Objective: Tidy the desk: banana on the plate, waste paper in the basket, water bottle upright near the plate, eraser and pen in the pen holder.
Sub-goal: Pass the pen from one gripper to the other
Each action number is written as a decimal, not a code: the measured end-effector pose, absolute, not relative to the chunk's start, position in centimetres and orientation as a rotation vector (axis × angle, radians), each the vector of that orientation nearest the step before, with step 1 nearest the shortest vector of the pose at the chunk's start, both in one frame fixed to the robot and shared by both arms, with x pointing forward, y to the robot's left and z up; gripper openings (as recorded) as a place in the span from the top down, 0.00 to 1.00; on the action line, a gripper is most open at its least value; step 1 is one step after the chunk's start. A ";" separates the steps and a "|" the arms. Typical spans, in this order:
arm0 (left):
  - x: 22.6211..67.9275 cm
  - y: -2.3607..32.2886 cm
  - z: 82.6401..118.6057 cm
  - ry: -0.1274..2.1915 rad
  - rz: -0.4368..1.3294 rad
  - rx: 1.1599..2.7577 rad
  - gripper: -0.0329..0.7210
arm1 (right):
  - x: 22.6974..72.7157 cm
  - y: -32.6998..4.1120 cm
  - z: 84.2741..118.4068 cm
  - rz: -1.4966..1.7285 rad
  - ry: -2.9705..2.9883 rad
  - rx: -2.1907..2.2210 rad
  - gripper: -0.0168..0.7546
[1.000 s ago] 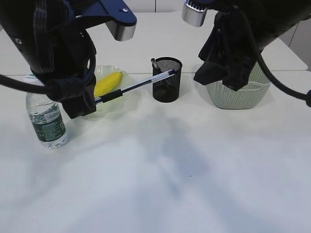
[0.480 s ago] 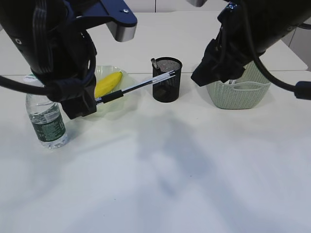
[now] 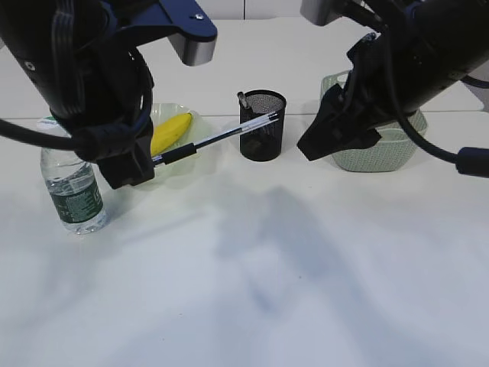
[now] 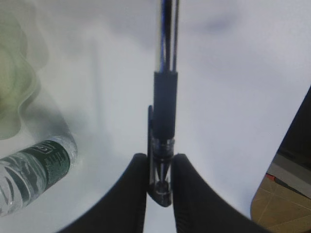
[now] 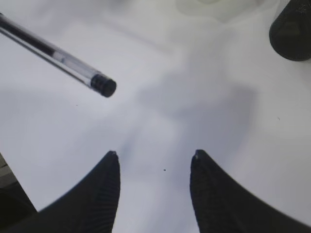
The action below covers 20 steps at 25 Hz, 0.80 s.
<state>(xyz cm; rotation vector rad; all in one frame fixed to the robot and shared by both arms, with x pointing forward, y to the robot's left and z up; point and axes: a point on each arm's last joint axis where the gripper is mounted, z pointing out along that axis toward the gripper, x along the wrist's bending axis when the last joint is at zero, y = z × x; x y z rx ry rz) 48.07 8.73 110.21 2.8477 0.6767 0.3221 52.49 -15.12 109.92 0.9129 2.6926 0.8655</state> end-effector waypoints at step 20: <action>48.0 8.7 110.2 0.689 0.314 2.841 0.82 | 52.6 -13.8 110.8 1.161 2.626 1.001 0.52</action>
